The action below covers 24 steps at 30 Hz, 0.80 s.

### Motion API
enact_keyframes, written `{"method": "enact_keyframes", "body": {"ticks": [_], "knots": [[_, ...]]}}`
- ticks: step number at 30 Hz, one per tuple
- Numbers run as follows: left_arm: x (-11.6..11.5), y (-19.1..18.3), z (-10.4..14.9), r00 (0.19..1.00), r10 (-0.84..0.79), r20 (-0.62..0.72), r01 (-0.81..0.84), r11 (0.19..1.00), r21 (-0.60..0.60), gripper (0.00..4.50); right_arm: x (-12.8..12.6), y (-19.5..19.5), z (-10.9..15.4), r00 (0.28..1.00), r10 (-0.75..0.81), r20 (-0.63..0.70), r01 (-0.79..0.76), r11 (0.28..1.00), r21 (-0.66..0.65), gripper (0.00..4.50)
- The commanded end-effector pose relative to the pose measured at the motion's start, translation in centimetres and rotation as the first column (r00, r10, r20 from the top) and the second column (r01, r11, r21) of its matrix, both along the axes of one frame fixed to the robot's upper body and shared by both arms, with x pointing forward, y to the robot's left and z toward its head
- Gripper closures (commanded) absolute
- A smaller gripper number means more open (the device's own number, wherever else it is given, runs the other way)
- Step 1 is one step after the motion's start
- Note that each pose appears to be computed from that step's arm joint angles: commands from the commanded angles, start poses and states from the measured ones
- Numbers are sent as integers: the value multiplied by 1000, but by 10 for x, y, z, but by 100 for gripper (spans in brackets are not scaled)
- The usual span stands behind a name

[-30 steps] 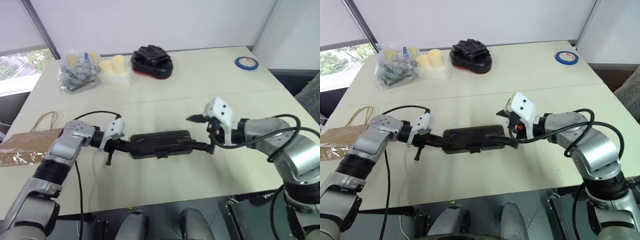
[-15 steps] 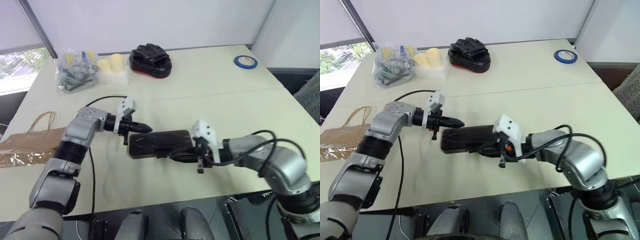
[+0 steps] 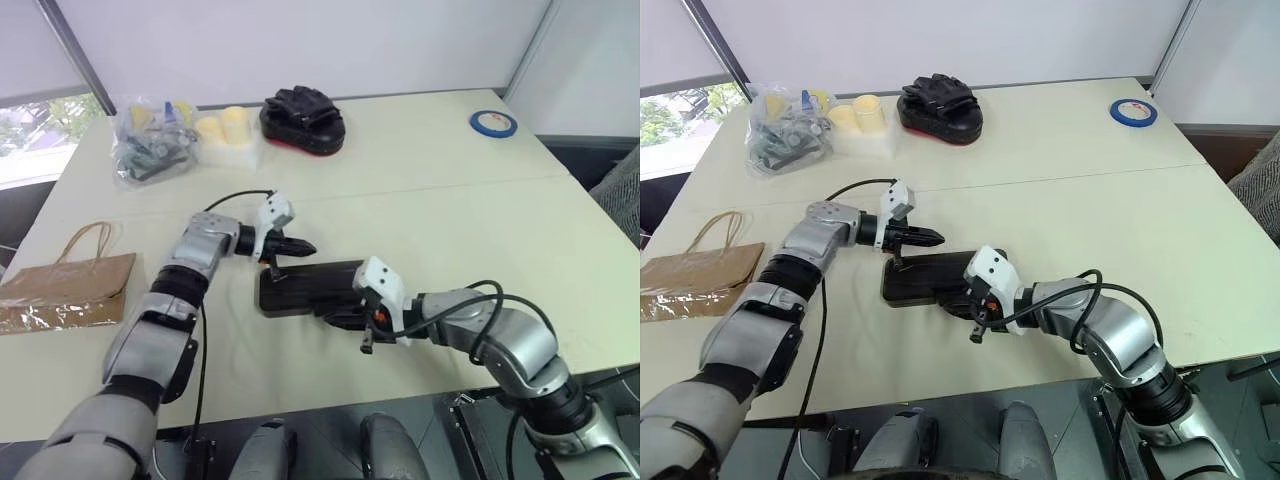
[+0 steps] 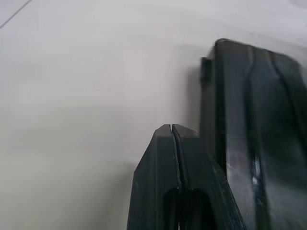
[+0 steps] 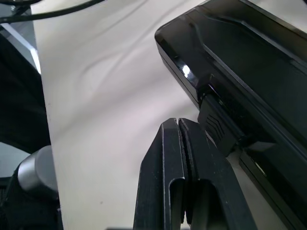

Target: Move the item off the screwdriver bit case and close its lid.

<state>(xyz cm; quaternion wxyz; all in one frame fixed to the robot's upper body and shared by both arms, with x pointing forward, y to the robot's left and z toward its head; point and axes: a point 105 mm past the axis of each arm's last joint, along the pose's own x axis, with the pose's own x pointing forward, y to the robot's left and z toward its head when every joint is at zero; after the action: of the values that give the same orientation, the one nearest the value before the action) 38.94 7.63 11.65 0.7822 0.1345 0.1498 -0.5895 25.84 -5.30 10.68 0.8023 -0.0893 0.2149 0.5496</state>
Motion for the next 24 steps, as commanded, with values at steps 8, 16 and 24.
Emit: {"method": "enact_keyframes", "body": {"ticks": [8,16,24], "knots": [[0,-20,-6,997,-53,56,51,998,39,450,13,5,-7,996,-78,39,79,996,-33,448],[-7,-25,-15,994,-92,63,89,994,59,450,25,1,-16,989,-138,49,141,987,-79,448],[-17,-29,-24,988,-141,60,136,987,80,450,35,-3,-25,981,-172,83,183,974,-136,448]]}}
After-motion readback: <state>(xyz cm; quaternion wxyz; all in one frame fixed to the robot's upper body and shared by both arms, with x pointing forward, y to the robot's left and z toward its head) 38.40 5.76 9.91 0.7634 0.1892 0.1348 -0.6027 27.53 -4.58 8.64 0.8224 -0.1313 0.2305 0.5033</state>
